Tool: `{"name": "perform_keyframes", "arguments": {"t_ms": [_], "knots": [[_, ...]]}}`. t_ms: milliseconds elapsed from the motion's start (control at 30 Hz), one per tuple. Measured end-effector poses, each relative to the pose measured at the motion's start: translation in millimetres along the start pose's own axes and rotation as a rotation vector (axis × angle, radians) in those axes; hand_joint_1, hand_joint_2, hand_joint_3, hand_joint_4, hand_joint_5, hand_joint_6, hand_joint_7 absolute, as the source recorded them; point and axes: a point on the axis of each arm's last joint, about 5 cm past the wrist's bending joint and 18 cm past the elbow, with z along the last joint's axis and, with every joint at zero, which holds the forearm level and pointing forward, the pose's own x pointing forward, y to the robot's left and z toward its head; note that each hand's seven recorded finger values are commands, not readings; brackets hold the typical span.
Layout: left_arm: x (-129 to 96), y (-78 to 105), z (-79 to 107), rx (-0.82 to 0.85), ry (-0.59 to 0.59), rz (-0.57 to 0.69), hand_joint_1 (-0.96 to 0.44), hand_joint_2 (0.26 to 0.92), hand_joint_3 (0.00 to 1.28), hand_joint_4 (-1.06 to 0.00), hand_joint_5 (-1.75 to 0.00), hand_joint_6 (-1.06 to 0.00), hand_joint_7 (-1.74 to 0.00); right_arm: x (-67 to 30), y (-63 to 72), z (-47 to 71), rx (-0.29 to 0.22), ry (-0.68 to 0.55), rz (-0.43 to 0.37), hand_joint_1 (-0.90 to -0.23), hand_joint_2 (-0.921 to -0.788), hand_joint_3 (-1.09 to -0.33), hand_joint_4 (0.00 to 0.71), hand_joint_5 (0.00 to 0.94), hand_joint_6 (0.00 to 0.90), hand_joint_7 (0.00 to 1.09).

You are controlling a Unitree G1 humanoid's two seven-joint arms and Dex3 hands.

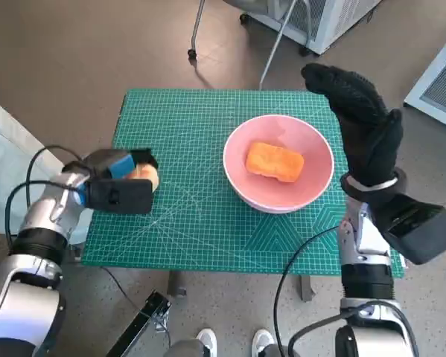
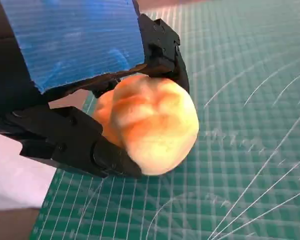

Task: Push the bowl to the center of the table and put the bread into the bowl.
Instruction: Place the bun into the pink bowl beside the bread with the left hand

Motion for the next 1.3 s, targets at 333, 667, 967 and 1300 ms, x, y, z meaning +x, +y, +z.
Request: {"name": "perform_keyframes", "arguments": {"t_ms": [333, 667, 967, 1300], "knots": [[-13, 46.2, 38.8, -0.024, -0.259, 0.269, 0.00, 0.920, 0.10, -0.65, -1.17, -0.58, -1.24, 0.1, 0.8, -0.8, 0.002, 0.006, 0.007, -0.655, -0.921, -0.729, 0.275, 0.013, -0.001, 0.75], [-17, 62.1, 92.4, -0.021, -0.505, 0.399, 0.00, 0.920, 0.09, -0.64, -1.22, -0.62, -1.17, 0.2, 1.4, -1.1, 0.003, 0.010, 0.011, -0.658, -0.921, -0.730, 0.275, 0.013, -0.001, 0.75], [-3, 46.3, 144.7, -0.054, -0.688, 0.305, 0.00, 0.920, 0.16, -0.53, -1.31, -0.58, -1.24, 0.2, 1.7, -1.1, 0.004, 0.012, 0.017, -0.661, -0.921, -0.729, 0.273, 0.012, -0.001, 0.75], [8, 26.2, 167.3, -0.015, -0.686, 0.056, -0.09, 0.803, 0.18, -0.12, -0.17, -0.18, -0.64, 0.6, 2.8, -1.2, 0.008, 0.012, 0.022, -0.664, -0.921, -0.725, 0.275, 0.013, -0.001, 0.75]]}}
